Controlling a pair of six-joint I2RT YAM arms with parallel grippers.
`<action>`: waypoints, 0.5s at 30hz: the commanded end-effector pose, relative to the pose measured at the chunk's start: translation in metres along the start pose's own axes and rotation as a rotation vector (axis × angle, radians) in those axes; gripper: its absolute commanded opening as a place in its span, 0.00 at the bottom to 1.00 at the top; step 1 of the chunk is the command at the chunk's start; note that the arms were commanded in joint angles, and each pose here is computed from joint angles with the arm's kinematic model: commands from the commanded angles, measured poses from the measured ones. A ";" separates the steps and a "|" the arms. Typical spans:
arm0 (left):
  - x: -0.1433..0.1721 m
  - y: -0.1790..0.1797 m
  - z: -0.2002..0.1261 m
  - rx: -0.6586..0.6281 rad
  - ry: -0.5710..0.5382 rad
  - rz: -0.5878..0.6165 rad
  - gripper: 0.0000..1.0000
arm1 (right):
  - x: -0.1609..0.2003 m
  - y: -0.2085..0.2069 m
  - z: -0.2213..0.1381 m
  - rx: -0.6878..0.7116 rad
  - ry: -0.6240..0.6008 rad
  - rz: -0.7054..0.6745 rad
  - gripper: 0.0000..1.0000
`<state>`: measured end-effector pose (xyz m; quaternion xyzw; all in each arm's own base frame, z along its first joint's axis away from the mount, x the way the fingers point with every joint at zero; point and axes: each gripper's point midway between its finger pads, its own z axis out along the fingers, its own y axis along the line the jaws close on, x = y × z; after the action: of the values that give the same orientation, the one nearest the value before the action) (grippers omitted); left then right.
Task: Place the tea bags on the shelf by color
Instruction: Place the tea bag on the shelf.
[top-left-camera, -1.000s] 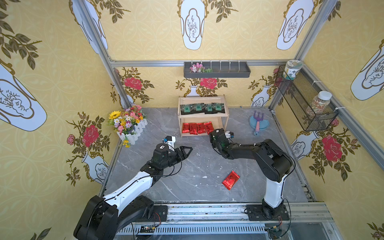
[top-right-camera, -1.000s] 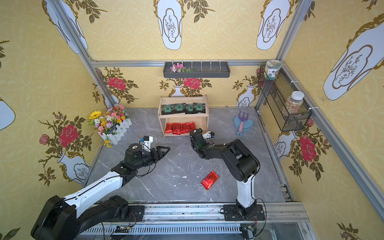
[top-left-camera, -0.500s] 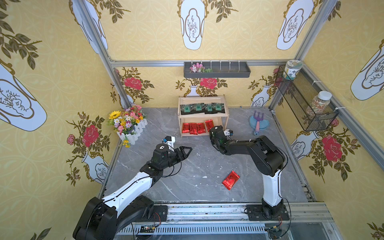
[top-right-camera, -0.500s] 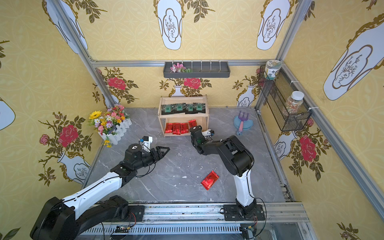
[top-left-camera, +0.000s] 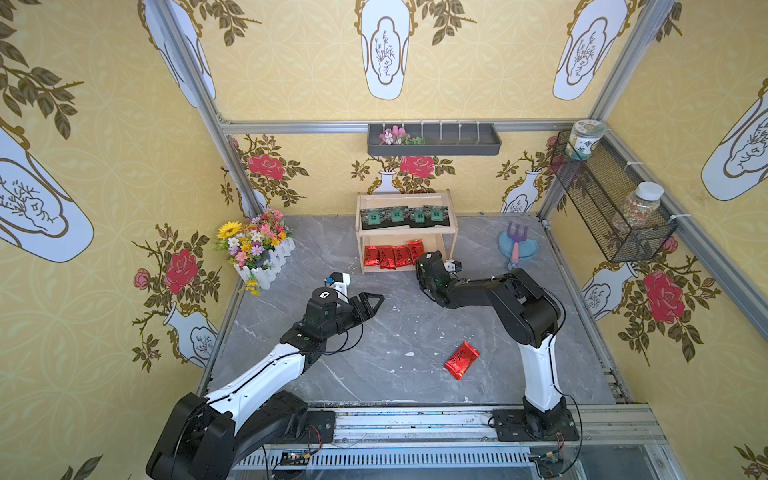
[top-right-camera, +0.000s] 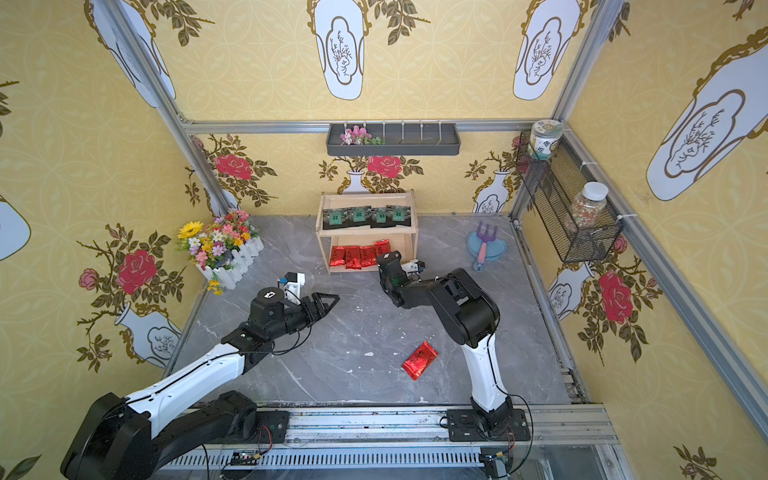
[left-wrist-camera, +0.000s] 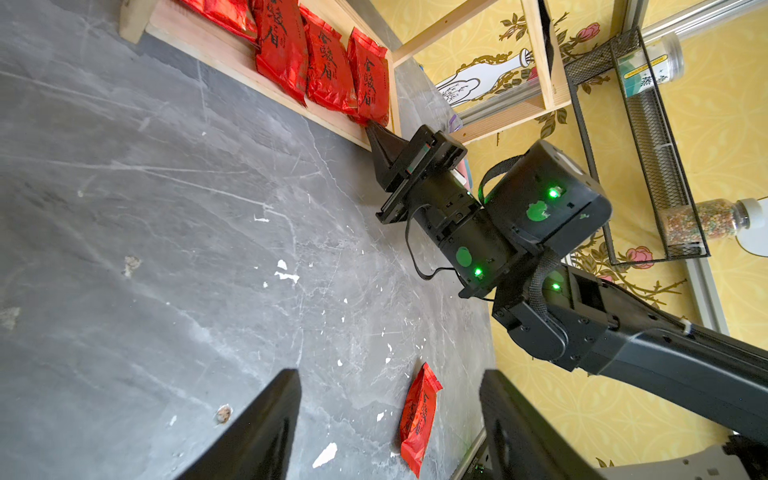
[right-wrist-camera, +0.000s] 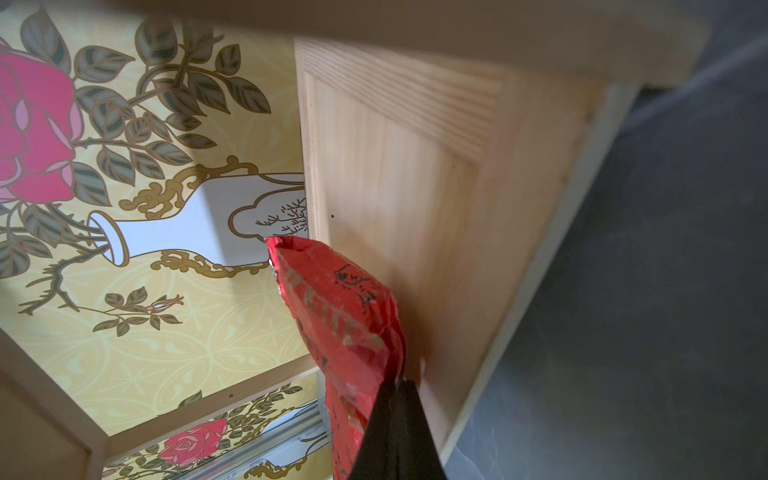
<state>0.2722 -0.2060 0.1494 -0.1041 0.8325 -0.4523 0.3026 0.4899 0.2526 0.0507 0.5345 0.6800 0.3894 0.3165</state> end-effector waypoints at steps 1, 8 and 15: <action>0.001 0.005 0.001 -0.014 0.000 0.012 0.74 | 0.002 0.004 0.001 -0.014 0.015 0.010 0.08; 0.000 0.007 0.001 -0.024 -0.004 0.012 0.74 | 0.003 0.007 -0.002 -0.023 0.033 -0.005 0.21; -0.002 0.009 0.001 -0.042 -0.013 0.021 0.74 | 0.013 0.016 -0.013 -0.035 0.093 -0.089 0.30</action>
<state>0.2742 -0.2034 0.1463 -0.1059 0.8356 -0.4423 0.3080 0.4863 0.2557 0.0567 0.5145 0.6948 0.3976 0.3073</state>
